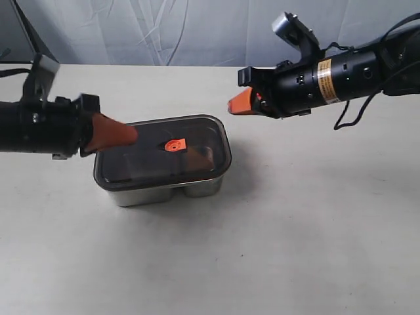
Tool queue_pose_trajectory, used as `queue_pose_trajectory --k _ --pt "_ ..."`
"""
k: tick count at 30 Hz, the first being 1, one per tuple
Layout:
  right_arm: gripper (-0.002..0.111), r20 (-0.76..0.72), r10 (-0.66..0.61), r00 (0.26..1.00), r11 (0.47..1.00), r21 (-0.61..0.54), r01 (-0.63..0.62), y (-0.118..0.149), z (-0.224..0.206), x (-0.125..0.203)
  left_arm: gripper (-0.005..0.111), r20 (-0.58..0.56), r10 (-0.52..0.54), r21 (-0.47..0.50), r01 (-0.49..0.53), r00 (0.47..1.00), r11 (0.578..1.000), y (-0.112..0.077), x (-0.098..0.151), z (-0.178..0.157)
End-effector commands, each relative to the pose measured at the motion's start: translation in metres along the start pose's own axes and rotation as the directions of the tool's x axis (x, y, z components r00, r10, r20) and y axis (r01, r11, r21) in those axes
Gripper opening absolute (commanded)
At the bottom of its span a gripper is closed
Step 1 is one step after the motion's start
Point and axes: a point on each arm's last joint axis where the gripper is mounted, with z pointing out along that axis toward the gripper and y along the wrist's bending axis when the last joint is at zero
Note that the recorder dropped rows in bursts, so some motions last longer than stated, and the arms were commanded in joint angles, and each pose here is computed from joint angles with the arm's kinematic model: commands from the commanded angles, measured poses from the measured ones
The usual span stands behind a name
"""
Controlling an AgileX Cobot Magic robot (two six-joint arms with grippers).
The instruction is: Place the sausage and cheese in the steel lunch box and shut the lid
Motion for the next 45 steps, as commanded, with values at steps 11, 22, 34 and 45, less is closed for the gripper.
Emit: queue_pose_trajectory --k 11,22,34,45 --pt "-0.001 -0.214 0.019 0.977 1.0 0.024 -0.014 -0.003 0.075 0.052 0.0 -0.062 -0.02 -0.351 -0.003 0.998 0.936 0.023 0.01 0.004" --pt "-0.001 -0.27 0.068 0.96 0.997 0.048 -0.057 -0.021 0.09 0.067 0.0 -0.107 -0.095 -0.411 0.043 0.99 0.911 0.052 0.018 0.019" --pt "-0.001 -0.058 -0.055 0.997 0.987 0.147 0.063 0.004 0.057 0.024 0.0 0.0 0.033 -0.256 -0.032 0.999 0.966 0.017 -0.012 0.015" --pt "-0.001 0.015 -0.075 0.997 0.982 0.174 0.071 -0.007 0.084 -0.011 0.0 0.015 0.099 -0.339 -0.088 0.995 0.937 0.022 -0.02 0.011"
